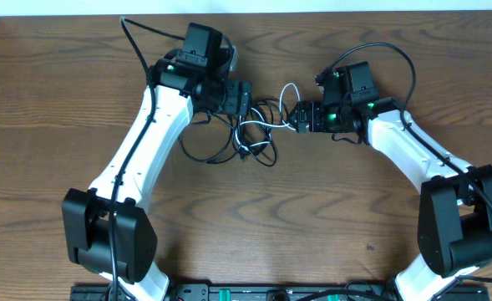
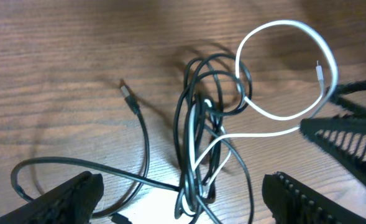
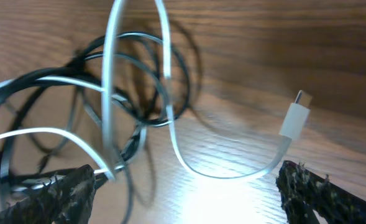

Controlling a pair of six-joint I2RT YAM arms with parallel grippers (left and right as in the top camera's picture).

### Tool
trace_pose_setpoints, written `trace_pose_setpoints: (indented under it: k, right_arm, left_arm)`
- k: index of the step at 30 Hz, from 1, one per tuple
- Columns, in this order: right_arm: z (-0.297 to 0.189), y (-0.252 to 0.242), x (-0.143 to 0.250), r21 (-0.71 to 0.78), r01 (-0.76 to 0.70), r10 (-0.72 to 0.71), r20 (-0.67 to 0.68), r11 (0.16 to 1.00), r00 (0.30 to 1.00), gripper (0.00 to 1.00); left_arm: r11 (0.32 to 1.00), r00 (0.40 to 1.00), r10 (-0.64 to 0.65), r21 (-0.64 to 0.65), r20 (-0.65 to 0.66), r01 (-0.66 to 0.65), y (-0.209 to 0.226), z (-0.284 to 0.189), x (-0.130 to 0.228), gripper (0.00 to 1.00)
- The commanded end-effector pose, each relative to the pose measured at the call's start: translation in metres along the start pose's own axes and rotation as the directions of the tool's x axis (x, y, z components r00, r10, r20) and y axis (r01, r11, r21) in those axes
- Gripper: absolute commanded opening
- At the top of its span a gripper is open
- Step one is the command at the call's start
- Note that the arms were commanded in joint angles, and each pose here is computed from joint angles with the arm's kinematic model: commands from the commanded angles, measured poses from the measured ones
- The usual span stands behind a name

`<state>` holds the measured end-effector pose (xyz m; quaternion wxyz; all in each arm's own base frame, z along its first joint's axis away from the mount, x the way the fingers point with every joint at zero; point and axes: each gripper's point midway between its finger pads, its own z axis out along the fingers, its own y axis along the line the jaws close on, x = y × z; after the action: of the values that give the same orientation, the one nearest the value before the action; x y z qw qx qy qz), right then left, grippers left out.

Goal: Untangle cables

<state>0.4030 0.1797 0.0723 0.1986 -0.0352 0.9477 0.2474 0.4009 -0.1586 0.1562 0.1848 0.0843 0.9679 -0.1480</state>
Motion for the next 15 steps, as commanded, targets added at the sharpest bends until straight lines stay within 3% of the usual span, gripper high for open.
trace_pose_setpoints:
  k: [1,10,15]
  right_arm:
    - [-0.003,-0.012,-0.004,0.092,0.023,-0.026,0.032,0.995,0.999,0.91]
    - [0.03,-0.022,0.014,0.113,0.023,-0.019,-0.038,0.993,0.999,0.86]
    - [0.031,-0.022,0.014,0.104,0.022,-0.018,-0.037,0.994,0.999,0.9]
  left_arm:
    - [1.0,1.0,-0.011,-0.003,-0.01,0.011,0.01,-0.001,0.006,0.85]
    - [1.0,0.998,-0.018,-0.008,-0.065,0.018,0.013,0.022,0.014,0.8]
    - [0.999,0.993,-0.024,0.03,-0.119,0.027,0.008,0.039,0.023,0.73]
